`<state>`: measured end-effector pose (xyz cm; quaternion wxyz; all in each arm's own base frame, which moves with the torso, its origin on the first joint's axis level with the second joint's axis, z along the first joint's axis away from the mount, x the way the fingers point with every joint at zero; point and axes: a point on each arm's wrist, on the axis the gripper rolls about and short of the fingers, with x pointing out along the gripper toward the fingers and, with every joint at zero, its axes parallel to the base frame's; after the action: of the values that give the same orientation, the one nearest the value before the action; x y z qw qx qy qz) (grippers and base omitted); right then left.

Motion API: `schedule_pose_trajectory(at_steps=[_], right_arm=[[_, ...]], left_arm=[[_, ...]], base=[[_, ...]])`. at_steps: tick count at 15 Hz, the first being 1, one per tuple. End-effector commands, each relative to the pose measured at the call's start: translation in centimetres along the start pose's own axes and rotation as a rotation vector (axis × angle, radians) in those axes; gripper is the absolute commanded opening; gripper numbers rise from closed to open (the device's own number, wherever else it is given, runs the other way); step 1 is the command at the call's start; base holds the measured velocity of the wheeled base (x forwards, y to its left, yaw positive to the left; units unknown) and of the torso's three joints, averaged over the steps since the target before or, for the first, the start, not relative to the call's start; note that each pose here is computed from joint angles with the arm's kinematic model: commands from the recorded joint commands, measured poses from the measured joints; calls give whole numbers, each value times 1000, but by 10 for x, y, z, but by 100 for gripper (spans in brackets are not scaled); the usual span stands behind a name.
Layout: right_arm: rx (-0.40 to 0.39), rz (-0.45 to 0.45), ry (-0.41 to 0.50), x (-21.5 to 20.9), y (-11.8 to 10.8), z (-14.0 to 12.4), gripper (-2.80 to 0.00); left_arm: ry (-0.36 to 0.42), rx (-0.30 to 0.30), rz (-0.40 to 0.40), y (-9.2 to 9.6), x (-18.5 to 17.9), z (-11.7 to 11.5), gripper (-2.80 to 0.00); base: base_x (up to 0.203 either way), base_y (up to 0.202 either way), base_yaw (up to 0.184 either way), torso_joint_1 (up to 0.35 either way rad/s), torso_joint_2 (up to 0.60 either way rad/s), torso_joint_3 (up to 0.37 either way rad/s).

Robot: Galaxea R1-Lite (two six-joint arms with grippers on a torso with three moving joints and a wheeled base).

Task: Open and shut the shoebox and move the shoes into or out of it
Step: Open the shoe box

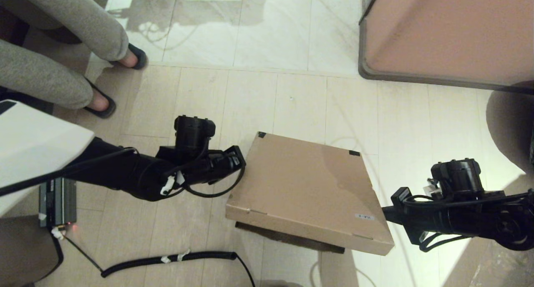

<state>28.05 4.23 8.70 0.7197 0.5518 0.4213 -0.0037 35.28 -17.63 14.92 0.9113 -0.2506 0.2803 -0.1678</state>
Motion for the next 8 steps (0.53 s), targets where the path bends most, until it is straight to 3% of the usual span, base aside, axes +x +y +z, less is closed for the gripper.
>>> schedule_pose_trajectory(at_steps=[1, 4, 6, 8], right_arm=[[8, 25, 5, -8, 3, -1, -280], [59, 72, 39, -17, 13, -2, -280], [54, 79, 55, -17, 13, -3, -280], [8, 51, 25, -15, 8, -2, -280]], left_arm=[[-35, -4, -10, -6, -8, 9, -280], [-49, -4, -8, -7, -11, 13, -280], [-44, -4, -4, -7, -10, 11, -280], [-13, 0, 47, 8, -4, 7, -280]], base=[[0, 0, 0, 0, 0, 0], [0, 0, 0, 0, 0, 0], [0, 0, 0, 0, 0, 0], [0, 0, 0, 0, 0, 0]])
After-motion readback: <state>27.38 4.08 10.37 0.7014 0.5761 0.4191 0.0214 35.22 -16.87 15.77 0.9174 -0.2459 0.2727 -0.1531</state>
